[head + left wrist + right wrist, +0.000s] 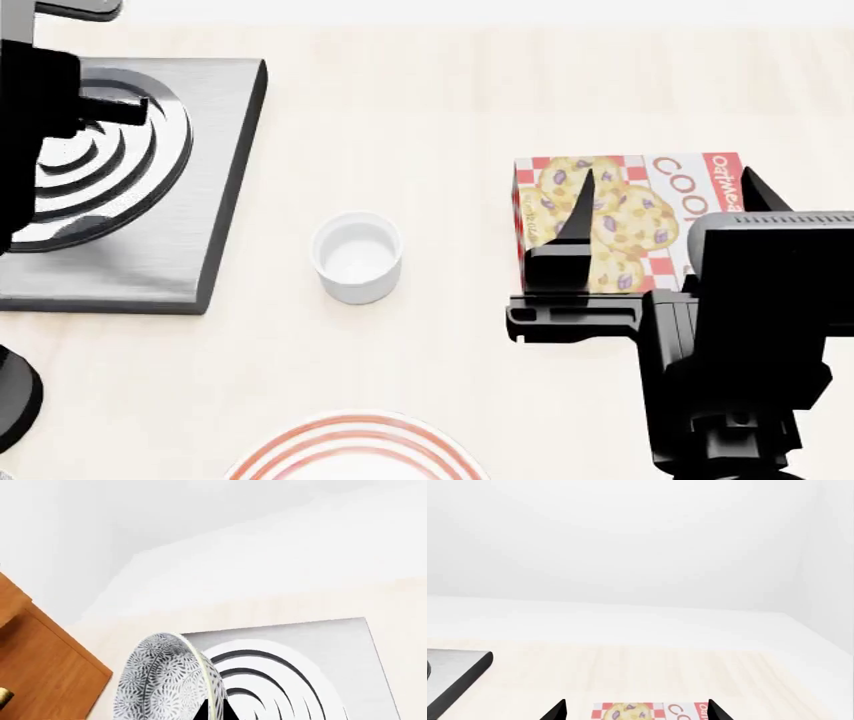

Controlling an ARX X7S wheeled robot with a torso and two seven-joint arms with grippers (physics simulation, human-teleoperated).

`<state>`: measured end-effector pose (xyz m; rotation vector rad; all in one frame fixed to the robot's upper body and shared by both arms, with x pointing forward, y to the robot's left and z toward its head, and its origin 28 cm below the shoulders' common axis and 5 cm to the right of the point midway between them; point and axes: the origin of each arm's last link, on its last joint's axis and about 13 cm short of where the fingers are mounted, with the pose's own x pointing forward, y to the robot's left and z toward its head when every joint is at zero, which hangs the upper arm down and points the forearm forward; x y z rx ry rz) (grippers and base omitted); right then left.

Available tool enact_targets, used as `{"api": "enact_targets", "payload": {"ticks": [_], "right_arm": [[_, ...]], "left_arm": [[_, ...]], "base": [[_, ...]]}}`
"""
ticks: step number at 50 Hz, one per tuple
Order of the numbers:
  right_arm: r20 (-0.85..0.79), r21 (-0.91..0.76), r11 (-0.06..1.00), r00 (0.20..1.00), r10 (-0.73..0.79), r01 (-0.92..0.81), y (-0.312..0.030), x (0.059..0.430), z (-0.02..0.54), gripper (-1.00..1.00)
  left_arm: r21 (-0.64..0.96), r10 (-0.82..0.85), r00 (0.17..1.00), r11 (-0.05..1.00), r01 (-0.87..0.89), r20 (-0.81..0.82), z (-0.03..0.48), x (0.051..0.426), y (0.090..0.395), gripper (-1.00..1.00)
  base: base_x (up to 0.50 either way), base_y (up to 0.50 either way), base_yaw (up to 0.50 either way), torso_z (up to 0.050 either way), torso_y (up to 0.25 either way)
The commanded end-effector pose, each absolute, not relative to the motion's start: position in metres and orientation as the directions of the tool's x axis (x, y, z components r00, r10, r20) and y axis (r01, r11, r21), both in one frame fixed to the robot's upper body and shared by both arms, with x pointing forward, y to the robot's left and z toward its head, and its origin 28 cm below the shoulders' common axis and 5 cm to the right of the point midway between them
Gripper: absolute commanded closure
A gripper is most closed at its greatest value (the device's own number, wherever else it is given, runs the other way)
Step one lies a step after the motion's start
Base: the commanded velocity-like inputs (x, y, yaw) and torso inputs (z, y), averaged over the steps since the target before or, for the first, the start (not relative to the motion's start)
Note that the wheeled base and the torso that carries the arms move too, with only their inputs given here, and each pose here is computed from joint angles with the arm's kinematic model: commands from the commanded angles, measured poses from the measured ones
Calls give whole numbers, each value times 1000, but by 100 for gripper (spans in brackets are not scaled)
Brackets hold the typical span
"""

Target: Pick the akita bowl on the stove and place it on the plate.

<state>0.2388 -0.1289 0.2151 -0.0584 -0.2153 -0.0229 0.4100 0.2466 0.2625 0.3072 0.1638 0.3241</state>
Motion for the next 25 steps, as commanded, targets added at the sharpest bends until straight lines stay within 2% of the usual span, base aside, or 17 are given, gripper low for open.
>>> {"api": "enact_targets", "payload": {"ticks": [1, 6, 12, 18, 25], "right_arm": [[214, -56, 998, 977, -17, 30, -129, 239, 215, -100], [214, -56, 998, 977, -17, 30, -129, 239, 214, -100], [214, -56, 998, 977, -17, 30, -129, 240, 214, -100], [214, -56, 998, 977, -17, 30, -129, 239, 215, -100], [213, -56, 998, 977, -16, 29, -129, 239, 214, -100]], "left_arm": [[290, 236, 962, 919, -266, 137, 324, 400, 242, 100], [324, 155, 961, 919, -225, 229, 344, 388, 237, 100], [458, -18, 944, 877, -143, 330, 359, 367, 229, 100], [615, -210, 900, 784, -78, 381, 369, 338, 221, 100], [758, -421, 830, 652, -2, 365, 365, 308, 215, 100]], "base": [[0, 0, 0, 0, 0], [0, 0, 0, 0, 0], [0, 0, 0, 0, 0], [0, 0, 0, 0, 0], [0, 0, 0, 0, 0]]}}
